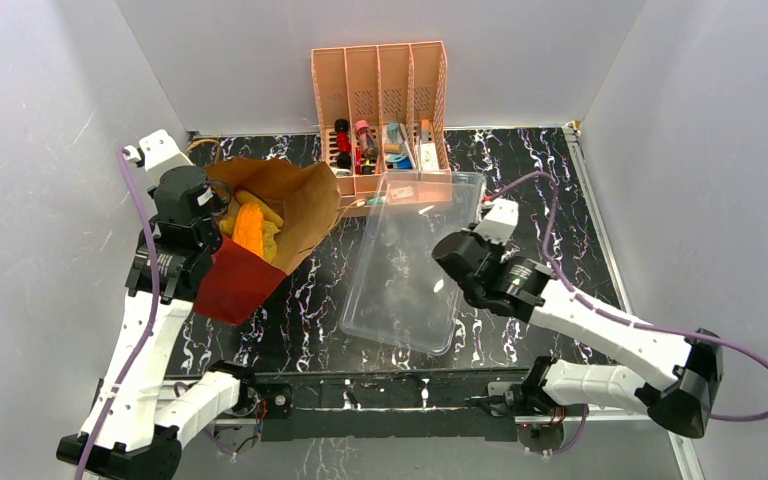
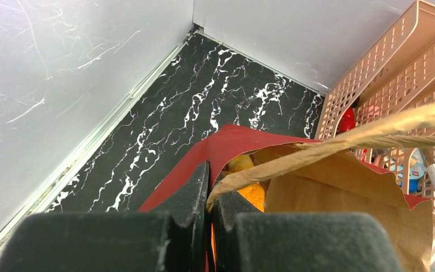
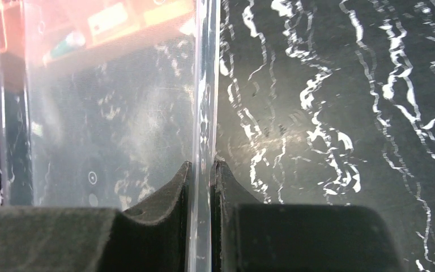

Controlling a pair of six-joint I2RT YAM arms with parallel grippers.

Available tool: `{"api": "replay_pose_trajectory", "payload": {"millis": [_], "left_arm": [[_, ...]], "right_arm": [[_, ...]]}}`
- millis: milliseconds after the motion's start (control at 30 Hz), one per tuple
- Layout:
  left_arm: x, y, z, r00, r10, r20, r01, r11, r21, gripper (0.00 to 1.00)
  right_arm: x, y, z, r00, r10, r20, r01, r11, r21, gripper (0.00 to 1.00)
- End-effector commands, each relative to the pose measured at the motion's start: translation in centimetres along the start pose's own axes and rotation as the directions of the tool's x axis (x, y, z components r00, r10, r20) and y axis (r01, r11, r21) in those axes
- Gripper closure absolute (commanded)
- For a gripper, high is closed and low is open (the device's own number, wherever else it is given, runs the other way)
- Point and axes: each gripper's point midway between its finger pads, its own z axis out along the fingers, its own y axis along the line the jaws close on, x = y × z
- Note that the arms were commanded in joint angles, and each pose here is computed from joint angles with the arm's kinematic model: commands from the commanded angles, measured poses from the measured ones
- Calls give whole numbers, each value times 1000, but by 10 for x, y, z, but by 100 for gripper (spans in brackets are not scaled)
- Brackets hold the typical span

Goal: Take the fake bread out of the paper bag
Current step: Pick up the container from the center of the board, then place the container at the center of the board.

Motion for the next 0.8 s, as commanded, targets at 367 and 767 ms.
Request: {"api": "replay_pose_trajectory", "payload": {"millis": [367,767], "left_arm": [[-15,-2,-13,996,-85,31,83,995,51,100],[0,-15,-20,994,-102,-33,106,984,141,100]], "right_arm": [[-141,-60,-17,907,292,304,-327,942,71,100],[-193,-115,23,812,408,418,-508,847,159,100]]}}
